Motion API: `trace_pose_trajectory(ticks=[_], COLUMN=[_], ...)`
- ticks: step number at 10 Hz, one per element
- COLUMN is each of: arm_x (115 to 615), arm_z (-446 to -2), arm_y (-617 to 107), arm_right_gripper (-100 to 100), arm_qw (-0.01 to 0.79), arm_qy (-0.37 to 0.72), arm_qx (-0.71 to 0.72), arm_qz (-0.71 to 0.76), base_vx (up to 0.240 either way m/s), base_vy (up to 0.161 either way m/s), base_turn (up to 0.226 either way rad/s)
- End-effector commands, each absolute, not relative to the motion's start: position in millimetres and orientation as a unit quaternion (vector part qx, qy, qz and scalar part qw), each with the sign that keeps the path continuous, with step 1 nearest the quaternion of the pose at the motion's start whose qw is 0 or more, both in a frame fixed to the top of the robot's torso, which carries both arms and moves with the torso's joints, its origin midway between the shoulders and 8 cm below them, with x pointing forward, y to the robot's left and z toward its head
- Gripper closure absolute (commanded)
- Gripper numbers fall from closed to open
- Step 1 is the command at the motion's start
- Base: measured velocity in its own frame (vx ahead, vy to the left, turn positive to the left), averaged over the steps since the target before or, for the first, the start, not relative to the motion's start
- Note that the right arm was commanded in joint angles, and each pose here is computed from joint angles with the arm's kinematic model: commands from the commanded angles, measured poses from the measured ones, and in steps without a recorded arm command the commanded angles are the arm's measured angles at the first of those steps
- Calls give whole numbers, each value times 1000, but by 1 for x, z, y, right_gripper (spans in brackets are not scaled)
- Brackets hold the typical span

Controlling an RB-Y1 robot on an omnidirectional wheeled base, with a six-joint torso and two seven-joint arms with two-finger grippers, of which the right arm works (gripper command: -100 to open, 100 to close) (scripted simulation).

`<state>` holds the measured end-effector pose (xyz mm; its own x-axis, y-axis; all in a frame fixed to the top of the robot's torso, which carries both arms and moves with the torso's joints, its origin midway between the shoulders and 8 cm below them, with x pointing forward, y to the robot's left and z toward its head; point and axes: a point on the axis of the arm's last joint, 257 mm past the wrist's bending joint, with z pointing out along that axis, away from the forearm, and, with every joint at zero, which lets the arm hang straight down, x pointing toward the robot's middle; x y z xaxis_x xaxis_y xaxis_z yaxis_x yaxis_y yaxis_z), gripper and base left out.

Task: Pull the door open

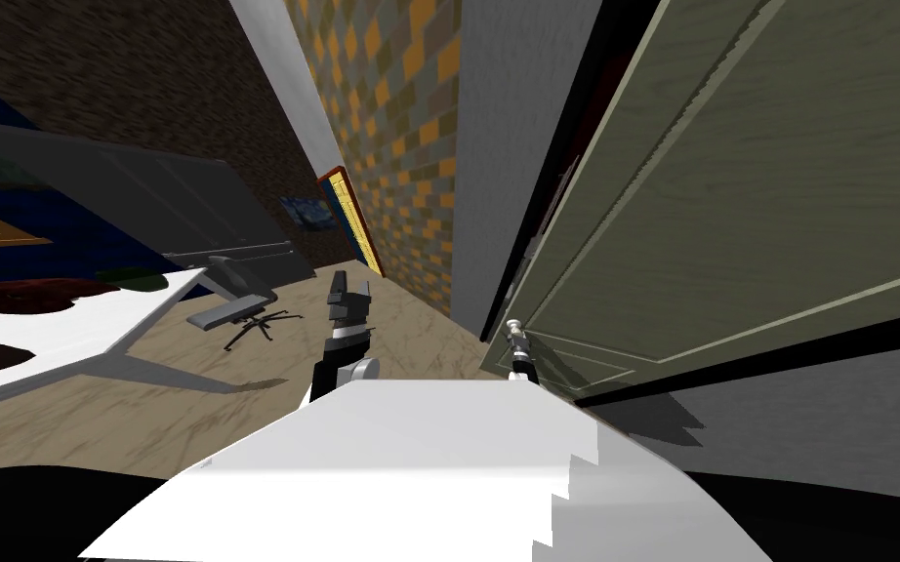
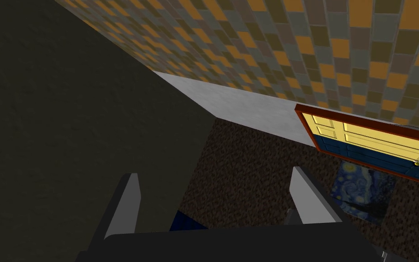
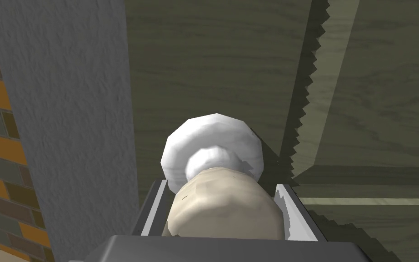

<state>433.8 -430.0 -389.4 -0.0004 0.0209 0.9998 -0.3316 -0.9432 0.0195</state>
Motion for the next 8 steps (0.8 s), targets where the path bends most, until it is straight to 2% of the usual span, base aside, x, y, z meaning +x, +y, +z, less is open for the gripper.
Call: trace_pose_trajectory(ticks=[1,3,4,8], arm_x=[434,434,431,426], arm_z=[-392,-392,-391,-390], arm_y=[-425,-425,-428,-424], arm_right_gripper=[100,100,100,100], arm_qw=[123,123,116,94], arm_qy=[-112,-112,-104,-86], arm_qx=[697,697,698,699], arm_qz=[697,697,699,703], base_vx=[-16,-4,-135,-206], base_vy=[2,2,-39,-30], base_turn=[3,-2,119,120])
